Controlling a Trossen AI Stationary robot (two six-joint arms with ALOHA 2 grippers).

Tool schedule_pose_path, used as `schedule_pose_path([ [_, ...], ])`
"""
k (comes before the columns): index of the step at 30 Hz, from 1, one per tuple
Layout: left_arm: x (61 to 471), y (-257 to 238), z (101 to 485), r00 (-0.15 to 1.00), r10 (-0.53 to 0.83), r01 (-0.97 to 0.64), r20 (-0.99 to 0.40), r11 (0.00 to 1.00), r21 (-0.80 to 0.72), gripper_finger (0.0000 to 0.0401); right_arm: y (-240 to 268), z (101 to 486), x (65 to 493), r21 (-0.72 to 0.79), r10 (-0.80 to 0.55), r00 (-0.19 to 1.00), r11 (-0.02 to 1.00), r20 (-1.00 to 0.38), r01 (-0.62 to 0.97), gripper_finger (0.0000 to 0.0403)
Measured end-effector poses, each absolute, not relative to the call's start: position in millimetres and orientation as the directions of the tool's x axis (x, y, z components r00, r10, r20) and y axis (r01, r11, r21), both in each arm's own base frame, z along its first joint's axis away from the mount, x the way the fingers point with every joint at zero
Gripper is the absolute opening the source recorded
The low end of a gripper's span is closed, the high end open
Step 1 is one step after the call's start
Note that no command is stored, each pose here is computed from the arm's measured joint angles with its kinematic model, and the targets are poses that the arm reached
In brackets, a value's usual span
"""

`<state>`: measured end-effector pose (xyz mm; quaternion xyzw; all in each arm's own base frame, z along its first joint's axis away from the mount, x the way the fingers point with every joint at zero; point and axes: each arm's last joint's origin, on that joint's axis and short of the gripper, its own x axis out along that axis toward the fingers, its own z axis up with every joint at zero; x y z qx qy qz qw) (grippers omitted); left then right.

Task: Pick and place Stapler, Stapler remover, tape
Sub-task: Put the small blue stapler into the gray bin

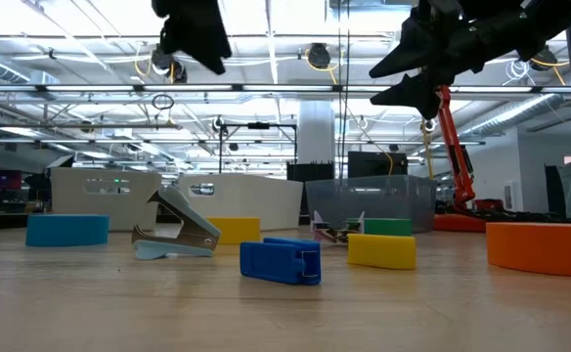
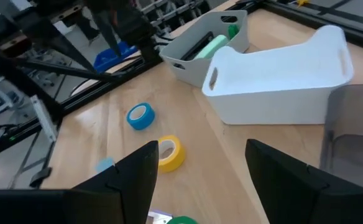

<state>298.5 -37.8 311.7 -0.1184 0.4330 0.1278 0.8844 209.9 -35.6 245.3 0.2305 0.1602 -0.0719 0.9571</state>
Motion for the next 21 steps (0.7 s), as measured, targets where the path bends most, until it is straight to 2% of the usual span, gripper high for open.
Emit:
schedule_pose_path([
  [4,307.4,-62.5,300.4,0.603,0.131,-0.253,-0.787,0.967,-0.033,0.0177,-34.6,245.1,209.9,0.407,-0.031,0.94,0.896,-0.341,0.177,0.0236],
  [10,325.0,-96.5,271.1,0.584,0.094,-0.034,-0.806,0.995,0.091,0.0177,-34.0,244.5,209.6,0.408,-0.01,0.938,0.899,-0.347,0.16,0.0235],
  [17,345.9,-131.2,235.9,0.602,0.044,0.221,-0.797,0.95,0.22,0.0177,-33.9,243.5,209.3,0.398,-0.009,0.934,0.903,-0.356,0.16,0.0235],
  [21,356.0,-144.6,224.9,0.632,-0.039,0.318,-0.774,0.924,0.213,0.0177,-33.8,242.6,208.9,0.397,-0.008,0.931,0.903,-0.366,0.164,0.0235],
])
